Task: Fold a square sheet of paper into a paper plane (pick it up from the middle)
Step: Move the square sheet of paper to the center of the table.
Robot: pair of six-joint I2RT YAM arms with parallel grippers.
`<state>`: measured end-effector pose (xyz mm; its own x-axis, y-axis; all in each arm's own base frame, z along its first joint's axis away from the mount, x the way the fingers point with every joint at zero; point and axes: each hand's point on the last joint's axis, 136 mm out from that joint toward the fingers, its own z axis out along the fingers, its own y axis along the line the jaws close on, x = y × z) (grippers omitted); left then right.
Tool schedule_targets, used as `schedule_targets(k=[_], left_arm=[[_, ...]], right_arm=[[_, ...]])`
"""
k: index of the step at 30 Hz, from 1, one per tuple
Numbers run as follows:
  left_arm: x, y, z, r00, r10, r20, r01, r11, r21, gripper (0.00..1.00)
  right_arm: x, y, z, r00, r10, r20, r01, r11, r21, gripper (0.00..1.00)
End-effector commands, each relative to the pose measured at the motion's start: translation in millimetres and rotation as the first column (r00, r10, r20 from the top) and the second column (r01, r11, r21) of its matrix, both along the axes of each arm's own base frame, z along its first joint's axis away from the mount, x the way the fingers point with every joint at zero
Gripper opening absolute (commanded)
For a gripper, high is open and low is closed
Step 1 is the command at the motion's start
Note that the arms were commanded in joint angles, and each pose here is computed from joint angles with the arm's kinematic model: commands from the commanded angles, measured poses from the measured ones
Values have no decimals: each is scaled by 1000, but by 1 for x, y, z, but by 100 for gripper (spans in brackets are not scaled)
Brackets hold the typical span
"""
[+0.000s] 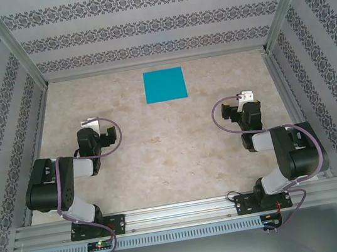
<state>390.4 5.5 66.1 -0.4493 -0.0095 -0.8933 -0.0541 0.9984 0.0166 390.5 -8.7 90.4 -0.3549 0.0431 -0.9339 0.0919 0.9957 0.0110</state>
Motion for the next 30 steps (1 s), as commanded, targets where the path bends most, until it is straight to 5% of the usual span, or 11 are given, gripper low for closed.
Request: schedule_targets(k=[1, 21, 30], left_arm=[[9, 3, 16, 998, -6, 62, 5, 1000, 7, 100], [9, 4, 18, 998, -8, 67, 8, 1000, 1, 100], [-3, 12, 76, 995, 90, 48, -86, 993, -78, 100]], right_arm=[[5, 3, 15, 999, 18, 50, -17, 1000, -5, 98], [6, 3, 18, 997, 41, 58, -42, 999, 20, 98], [1, 39, 63, 982, 186, -33, -184, 982, 53, 98]])
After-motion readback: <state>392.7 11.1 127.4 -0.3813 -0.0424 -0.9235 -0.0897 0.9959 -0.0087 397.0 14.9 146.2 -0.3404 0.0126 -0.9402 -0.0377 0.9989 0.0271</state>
